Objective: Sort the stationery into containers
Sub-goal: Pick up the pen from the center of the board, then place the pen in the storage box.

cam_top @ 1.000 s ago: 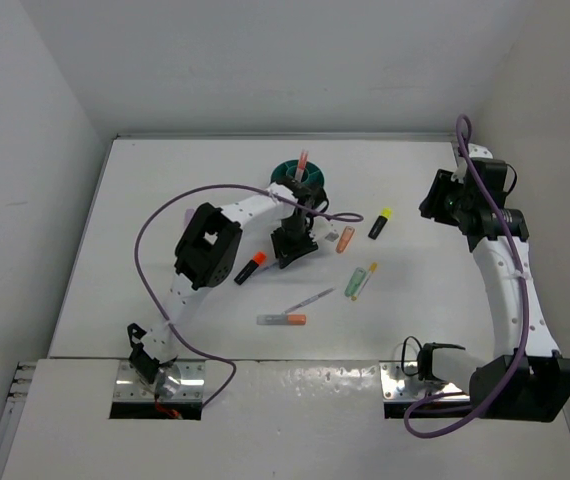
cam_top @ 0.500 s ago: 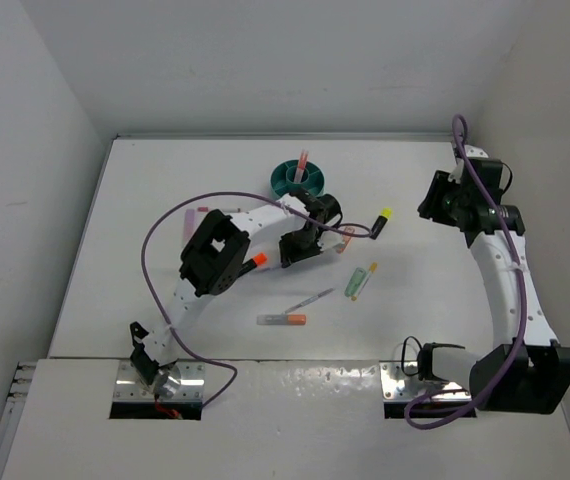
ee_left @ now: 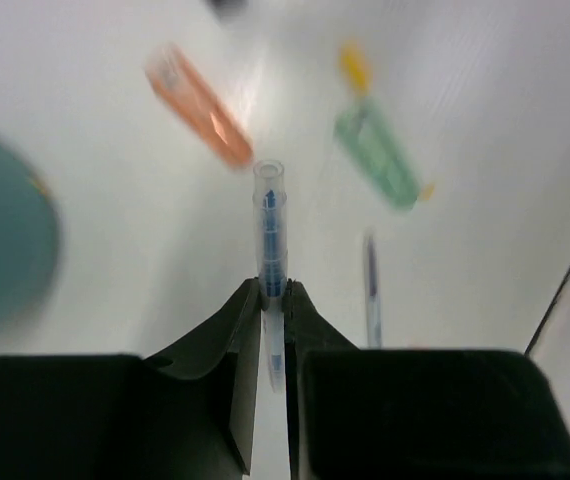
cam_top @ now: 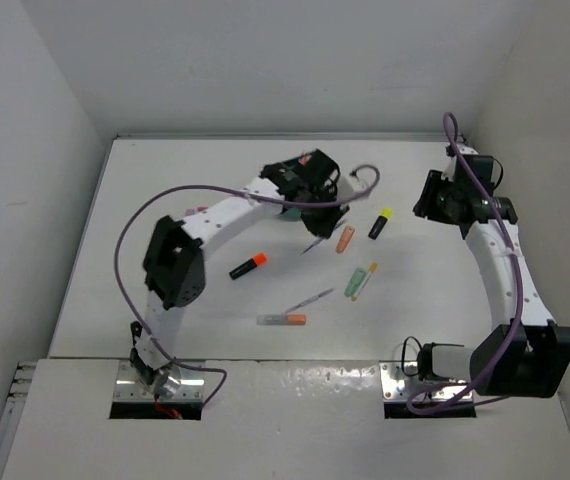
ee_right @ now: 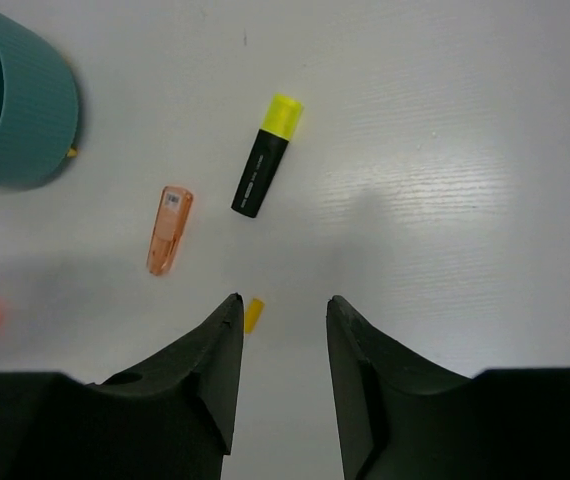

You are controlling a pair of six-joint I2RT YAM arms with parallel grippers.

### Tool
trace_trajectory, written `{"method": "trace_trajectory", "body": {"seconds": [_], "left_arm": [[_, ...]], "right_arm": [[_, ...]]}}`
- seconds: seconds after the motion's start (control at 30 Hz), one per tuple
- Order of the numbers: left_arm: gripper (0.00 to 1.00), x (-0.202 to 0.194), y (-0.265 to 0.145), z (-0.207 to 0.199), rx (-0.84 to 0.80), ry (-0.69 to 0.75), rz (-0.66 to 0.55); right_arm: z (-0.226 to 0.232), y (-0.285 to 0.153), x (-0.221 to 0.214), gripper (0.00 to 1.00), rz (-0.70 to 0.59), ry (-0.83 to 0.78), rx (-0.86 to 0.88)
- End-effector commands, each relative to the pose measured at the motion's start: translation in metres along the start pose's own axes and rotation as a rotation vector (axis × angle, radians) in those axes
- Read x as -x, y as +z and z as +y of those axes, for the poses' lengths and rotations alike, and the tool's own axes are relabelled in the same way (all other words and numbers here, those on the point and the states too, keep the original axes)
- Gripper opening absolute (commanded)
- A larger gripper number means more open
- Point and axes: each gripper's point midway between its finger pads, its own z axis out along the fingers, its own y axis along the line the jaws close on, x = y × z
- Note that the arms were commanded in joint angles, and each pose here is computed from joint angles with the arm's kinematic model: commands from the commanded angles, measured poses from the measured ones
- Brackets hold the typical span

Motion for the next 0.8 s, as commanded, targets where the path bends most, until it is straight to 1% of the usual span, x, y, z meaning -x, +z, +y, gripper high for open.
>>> {"method": "trace_trajectory", "body": {"seconds": [0.0, 0.03, 0.07, 0.1, 0.13, 0.17, 0.23, 0.27, 0.33, 0.37, 0.4, 0.43, 0.47, 0.5, 0.53, 0.57, 0.6, 0.67, 0.7, 0.77], "left_arm": [[0.0, 0.11, -0.135, 0.017, 0.002, -0.035, -0.568], [0.0, 0.117, -0.172, 0.02, -0.007, -0.09, -0.678], [0.0, 0.114, -0.196, 0.042, 0.006, -0.119, -0.76], [0.0, 0.115, -0.201, 0.057, 0.035, -0.117, -0.859], [0.0, 0.117, -0.23, 0.061, 0.067, -0.117, -0.949], [0.0, 0.124, -0.255, 0.079, 0.149, -0.065, -1.061], [0.0, 0.114, -0.258, 0.094, 0.22, -0.053, -1.088], [0.0, 0.115, -0.266, 0.104, 0.248, -0.045, -1.118], [0.0, 0.112, -0.259, 0.117, 0.221, -0.069, -1.125], [0.0, 0.115, -0.26, 0.122, 0.22, -0.061, -1.151], [0.0, 0.114, -0.249, 0.129, 0.202, -0.088, -1.149], [0.0, 0.119, -0.253, 0.131, 0.197, -0.059, -1.186], [0.0, 0.119, -0.24, 0.136, 0.17, -0.095, -1.187], [0.0, 0.122, -0.24, 0.14, 0.167, -0.097, -1.199], [0.0, 0.122, -0.228, 0.148, 0.159, -0.111, -1.194], [0.0, 0.125, -0.224, 0.151, 0.152, -0.121, -1.191], [0.0, 0.126, -0.218, 0.154, 0.147, -0.126, -1.183], [0.0, 0.127, -0.199, 0.166, 0.15, -0.14, -1.15], [0.0, 0.127, -0.199, 0.167, 0.163, -0.127, -1.147], [0.0, 0.123, -0.181, 0.177, 0.181, -0.123, -1.119]], "right_arm": [[0.015, -0.003, 0.031, 0.38, -0.076, -0.039, 0.054], [0.019, -0.003, 0.032, 0.38, -0.076, -0.048, 0.072], [0.021, -0.001, 0.031, 0.37, -0.071, -0.055, 0.082], [0.026, 0.0, 0.032, 0.37, -0.069, -0.064, 0.102], [0.029, 0.003, 0.03, 0.37, -0.056, -0.08, 0.117], [0.035, 0.004, 0.028, 0.37, -0.043, -0.09, 0.149], [0.041, 0.009, 0.022, 0.37, -0.015, -0.113, 0.173], [0.044, 0.011, 0.019, 0.37, -0.002, -0.124, 0.188], [0.048, 0.015, 0.013, 0.37, 0.02, -0.143, 0.202], [0.05, 0.016, 0.011, 0.37, 0.028, -0.148, 0.206], [0.05, 0.017, 0.009, 0.37, 0.034, -0.154, 0.208], [0.05, 0.02, 0.005, 0.37, 0.047, -0.155, 0.21], [0.05, 0.021, 0.004, 0.37, 0.05, -0.155, 0.21], [0.049, 0.025, 0.001, 0.37, 0.062, -0.153, 0.206], [0.049, 0.025, 0.001, 0.37, 0.065, -0.153, 0.207], [0.059, 0.025, -0.004, 0.37, 0.077, -0.172, 0.226], [0.059, 0.026, -0.004, 0.37, 0.08, -0.172, 0.226], [0.062, 0.027, -0.004, 0.38, 0.081, -0.179, 0.232], [0.062, 0.027, -0.004, 0.38, 0.082, -0.18, 0.232], [0.063, 0.028, -0.005, 0.38, 0.084, -0.179, 0.234]]}}
